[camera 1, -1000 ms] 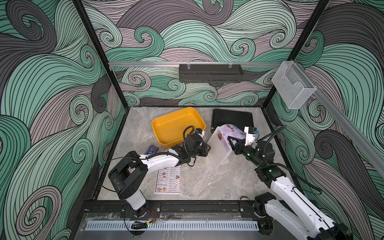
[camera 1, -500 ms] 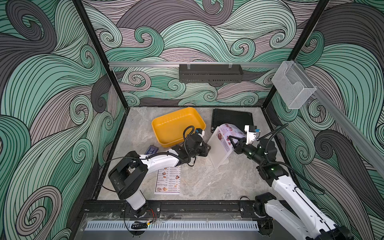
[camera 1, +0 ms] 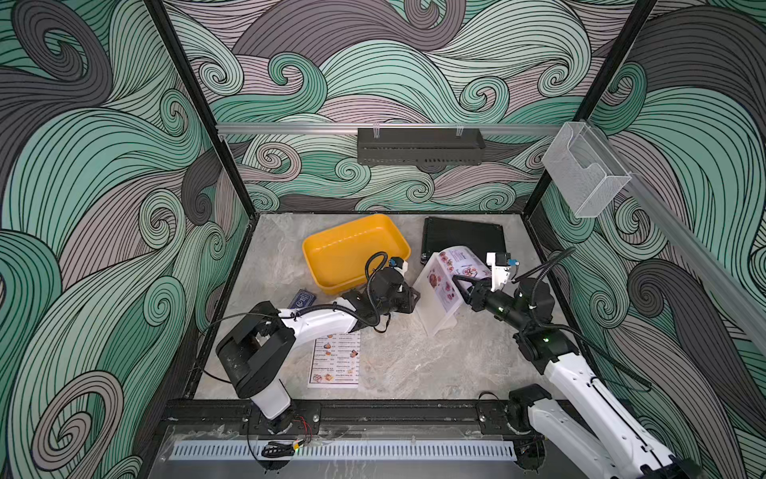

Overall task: Replace the menus in the menu holders
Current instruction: Insert the menu into the menu holder.

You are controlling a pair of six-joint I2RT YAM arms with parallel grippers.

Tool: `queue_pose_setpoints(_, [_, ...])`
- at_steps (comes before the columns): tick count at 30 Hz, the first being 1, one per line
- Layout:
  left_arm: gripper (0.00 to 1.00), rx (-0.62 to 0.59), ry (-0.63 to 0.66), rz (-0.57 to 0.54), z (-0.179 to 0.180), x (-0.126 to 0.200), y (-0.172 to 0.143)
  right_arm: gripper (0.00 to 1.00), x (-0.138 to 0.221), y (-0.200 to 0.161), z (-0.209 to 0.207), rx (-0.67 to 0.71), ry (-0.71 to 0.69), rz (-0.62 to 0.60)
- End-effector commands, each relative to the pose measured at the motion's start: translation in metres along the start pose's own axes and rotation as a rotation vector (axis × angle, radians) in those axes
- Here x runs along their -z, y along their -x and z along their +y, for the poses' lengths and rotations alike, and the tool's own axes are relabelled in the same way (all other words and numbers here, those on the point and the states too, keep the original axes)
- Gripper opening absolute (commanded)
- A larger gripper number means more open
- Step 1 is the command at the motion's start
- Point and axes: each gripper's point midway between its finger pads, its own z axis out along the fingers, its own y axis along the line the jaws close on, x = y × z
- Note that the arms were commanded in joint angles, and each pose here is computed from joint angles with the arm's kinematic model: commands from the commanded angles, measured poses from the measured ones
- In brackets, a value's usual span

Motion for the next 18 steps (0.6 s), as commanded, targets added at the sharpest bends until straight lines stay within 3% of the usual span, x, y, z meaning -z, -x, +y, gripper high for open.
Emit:
queue_pose_setpoints(1, [0.35, -0.007, -0.019, -0.034, -0.005, 0.007, 0.011, 0.39, 0.007, 0.022, 0.005, 0.038, -0.014, -0.053])
queue_pose_setpoints(5, [0.35, -0.008, -0.015, -0.033, -0.004, 0.008, 0.009, 0.34, 0.007, 0.020, 0.005, 0.044, -0.012, -0.041])
queue_pose_setpoints(9, [0.35, -0.006, -0.011, -0.038, -0.003, 0.009, 0.010, 0.16, 0.004, 0.007, 0.002, 0.020, 0.005, -0.006])
queue_pose_setpoints(12, [0.35, -0.005, -0.011, -0.043, -0.003, 0.011, 0.011, 0.09, 0.002, -0.003, 0.005, 0.003, 0.026, 0.023])
queue_pose_setpoints(16, [0.36, 0.002, -0.013, -0.054, -0.005, 0.012, 0.015, 0.13, 0.004, -0.010, 0.006, 0.017, 0.029, 0.054])
queue_pose_setpoints(18, [0.36, 0.002, -0.018, -0.066, -0.007, 0.015, 0.019, 0.30, 0.008, -0.008, 0.005, 0.041, 0.006, 0.054])
